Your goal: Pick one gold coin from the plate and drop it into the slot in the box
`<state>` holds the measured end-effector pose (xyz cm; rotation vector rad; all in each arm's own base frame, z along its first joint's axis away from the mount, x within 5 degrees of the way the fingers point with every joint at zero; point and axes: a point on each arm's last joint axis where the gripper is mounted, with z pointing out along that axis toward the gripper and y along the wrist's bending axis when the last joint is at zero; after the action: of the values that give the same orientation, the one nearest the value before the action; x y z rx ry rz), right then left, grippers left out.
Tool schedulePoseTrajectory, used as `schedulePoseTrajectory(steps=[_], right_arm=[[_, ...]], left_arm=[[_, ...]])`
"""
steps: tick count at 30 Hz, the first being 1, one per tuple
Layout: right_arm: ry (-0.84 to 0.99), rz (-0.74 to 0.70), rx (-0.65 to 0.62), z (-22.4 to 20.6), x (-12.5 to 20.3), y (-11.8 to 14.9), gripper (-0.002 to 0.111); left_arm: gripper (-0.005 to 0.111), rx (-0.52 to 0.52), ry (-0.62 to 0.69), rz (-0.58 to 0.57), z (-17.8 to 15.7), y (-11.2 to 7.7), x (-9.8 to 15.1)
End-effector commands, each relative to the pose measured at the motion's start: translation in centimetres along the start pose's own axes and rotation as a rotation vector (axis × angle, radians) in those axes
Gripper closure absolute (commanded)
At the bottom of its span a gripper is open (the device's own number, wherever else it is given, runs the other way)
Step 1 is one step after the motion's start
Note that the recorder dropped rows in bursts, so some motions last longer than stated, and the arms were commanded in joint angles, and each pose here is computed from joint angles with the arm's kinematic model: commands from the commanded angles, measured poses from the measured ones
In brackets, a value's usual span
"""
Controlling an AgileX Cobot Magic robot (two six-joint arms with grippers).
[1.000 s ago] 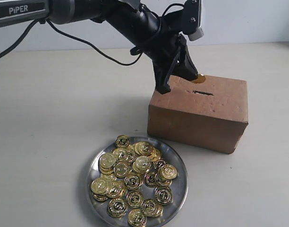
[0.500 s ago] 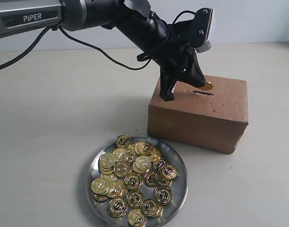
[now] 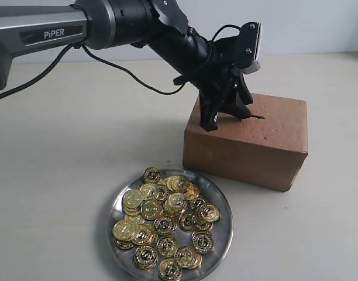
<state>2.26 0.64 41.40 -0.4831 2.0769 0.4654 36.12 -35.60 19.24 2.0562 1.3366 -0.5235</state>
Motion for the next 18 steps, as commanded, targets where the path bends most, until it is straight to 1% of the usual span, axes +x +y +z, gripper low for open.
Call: schedulePoseTrajectory(steps=[1, 3, 5, 6, 8, 9, 13, 14, 15, 17, 18], right_arm=[[-0.007, -0.020, -0.003, -0.1, 0.1, 0.0, 0.036], [-0.008, -0.023, 0.003, -0.1, 0.0, -0.1, 0.036], [-0.015, -0.049, 0.028, -0.1, 0.0, -0.3, 0.036], [-0.019, -0.062, 0.044, -0.1, -0.1, -0.4, 0.036], [-0.027, -0.085, 0.079, -0.1, -0.2, -0.7, 0.036], [-0.025, -0.135, 0.111, 0.1, -0.1, -1.0, 0.036], [-0.004, -0.184, 0.164, 0.7, 1.0, -1.6, 0.036], [0.008, -0.189, 0.173, 1.0, 1.6, -1.8, 0.036], [0.020, -0.199, 0.177, 1.8, 2.9, -2.0, 0.036], [-0.049, -0.216, 0.155, 2.5, 3.9, -2.1, 0.036], [-0.132, -0.233, 0.130, 3.2, 4.7, -2.0, 0.036]], left_arm=[[0.071, 0.003, -0.002, -0.021, 0.0, -0.1, -0.2], [0.071, -0.008, -0.007, -0.021, -0.6, 0.1, -0.7], [0.076, -0.027, -0.028, -0.031, -1.5, 0.2, -1.5], [0.083, -0.034, -0.042, -0.028, -2.3, 0.3, -2.1], [0.101, -0.042, -0.064, -0.036, -4.2, 0.2, -3.5], [0.107, -0.022, -0.085, -0.028, -6.2, -0.2, -5.1], [0.107, 0.063, -0.114, 0.011, -9.5, -1.6, -7.3], [0.107, 0.090, -0.120, 0.008, -10.3, -2.2, -8.1], [0.107, 0.128, -0.126, -0.009, -11.2, -3.1, -9.1], [0.107, 0.136, -0.131, -0.004, -12.1, -4.1, -10.1], [0.107, 0.155, -0.133, 0.007, -12.6, -5.5, -10.9]])
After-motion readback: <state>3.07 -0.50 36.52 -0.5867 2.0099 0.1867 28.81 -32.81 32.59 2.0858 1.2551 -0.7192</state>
